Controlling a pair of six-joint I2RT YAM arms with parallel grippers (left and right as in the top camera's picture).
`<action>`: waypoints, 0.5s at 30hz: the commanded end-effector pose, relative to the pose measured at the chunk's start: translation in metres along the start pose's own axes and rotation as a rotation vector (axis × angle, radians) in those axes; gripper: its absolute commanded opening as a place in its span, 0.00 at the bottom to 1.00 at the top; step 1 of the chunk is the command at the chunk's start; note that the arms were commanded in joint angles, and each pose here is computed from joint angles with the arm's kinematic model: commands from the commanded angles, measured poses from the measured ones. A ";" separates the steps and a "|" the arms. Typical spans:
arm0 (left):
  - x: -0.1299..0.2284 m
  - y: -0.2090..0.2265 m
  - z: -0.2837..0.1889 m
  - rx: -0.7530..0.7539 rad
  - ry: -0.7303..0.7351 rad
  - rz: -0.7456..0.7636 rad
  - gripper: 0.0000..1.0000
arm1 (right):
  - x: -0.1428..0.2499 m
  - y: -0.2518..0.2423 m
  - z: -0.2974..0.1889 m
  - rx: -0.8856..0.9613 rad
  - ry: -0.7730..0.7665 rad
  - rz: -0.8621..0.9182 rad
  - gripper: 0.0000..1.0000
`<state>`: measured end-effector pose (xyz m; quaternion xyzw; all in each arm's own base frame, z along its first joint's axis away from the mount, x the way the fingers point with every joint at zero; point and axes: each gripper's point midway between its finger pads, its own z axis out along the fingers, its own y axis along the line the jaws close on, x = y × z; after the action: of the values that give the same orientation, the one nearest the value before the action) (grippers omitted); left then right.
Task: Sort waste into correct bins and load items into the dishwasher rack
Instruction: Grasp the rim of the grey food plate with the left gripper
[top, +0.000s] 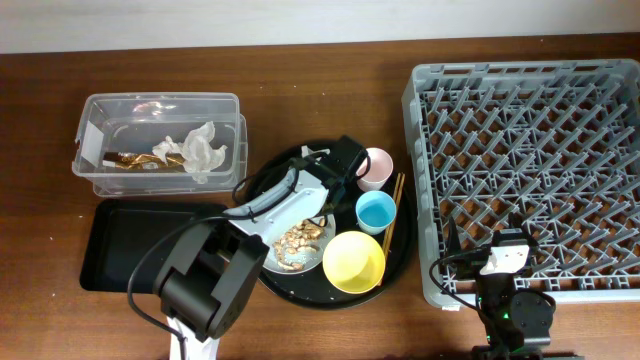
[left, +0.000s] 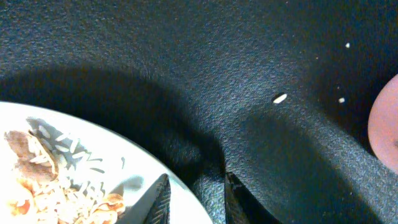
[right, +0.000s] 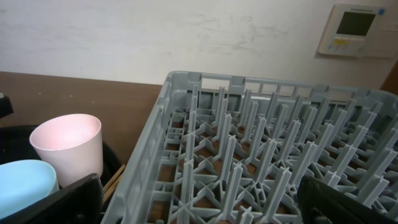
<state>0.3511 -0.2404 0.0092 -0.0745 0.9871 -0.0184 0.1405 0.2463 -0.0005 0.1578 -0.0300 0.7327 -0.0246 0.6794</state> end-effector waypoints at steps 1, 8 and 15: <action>-0.005 -0.006 0.001 0.010 0.000 -0.006 0.10 | 0.002 0.000 0.000 0.003 0.004 0.004 0.98; -0.010 -0.013 -0.014 0.008 0.003 0.003 0.01 | 0.002 0.000 0.000 0.003 0.004 0.004 0.98; -0.009 -0.027 -0.042 -0.002 0.019 0.043 0.01 | 0.002 0.000 0.000 0.003 0.004 0.004 0.98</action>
<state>0.3511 -0.2510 0.0440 -0.0685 0.9898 -0.0096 0.1243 0.2463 -0.0005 0.1578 -0.0301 0.7327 -0.0247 0.6794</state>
